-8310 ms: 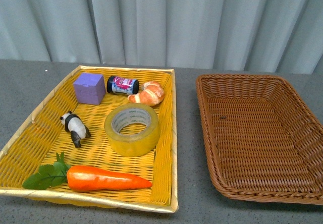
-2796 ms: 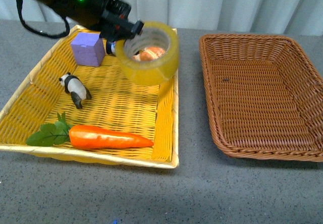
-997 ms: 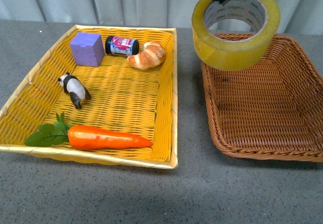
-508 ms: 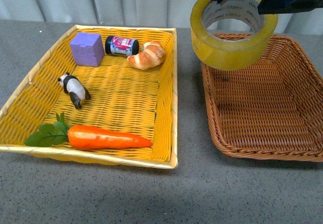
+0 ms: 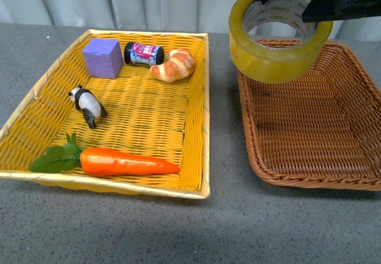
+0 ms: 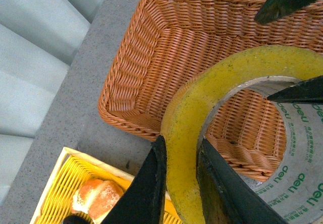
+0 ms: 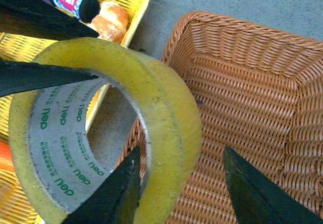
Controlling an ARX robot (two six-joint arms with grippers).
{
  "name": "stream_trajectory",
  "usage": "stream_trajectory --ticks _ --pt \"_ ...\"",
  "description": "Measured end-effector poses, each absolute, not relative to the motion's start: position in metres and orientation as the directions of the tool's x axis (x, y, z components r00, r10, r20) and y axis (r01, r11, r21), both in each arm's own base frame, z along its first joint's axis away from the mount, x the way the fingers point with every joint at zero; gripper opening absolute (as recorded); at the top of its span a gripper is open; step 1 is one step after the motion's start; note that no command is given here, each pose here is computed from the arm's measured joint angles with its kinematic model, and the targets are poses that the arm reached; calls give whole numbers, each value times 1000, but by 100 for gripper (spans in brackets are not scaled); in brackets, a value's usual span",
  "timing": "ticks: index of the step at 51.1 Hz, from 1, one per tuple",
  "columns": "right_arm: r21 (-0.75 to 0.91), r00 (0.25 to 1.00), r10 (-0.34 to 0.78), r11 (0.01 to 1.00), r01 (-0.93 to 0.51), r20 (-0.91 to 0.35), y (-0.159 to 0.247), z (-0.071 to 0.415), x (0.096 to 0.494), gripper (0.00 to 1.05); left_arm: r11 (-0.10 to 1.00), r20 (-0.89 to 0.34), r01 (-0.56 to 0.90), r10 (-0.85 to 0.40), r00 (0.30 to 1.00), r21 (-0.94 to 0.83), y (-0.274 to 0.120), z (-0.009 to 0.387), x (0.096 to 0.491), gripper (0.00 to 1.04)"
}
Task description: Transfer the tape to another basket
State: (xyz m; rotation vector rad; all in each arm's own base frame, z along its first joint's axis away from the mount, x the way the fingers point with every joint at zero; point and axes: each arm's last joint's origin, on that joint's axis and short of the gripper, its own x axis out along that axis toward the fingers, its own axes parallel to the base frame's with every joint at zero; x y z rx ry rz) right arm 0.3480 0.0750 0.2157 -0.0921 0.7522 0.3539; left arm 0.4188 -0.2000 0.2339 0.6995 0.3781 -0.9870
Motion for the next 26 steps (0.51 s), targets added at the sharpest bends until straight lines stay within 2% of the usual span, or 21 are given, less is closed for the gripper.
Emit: stream_trajectory --ticks 3,8,10,21,22,26 --pt "53 672 287 937 -346 -682 76 216 348 35 362 -585 860 -630 510 360 -200 234 419 14" --pt "66 671 286 940 -333 -684 76 216 348 17 365 -584 861 -633 508 354 -200 234 419 14" --pt "64 673 280 943 -327 -685 76 216 348 13 366 -584 862 -634 507 351 -201 234 419 14" --pt "98 664 289 946 -309 -690 74 213 351 11 396 -619 839 -568 542 372 -205 238 416 14" --pt "98 665 286 947 -306 -690 73 213 353 11 399 -608 833 -571 552 383 -207 239 416 20" --pt "52 679 238 958 -283 -695 68 212 357 11 410 -586 816 -569 577 407 -207 241 416 31"
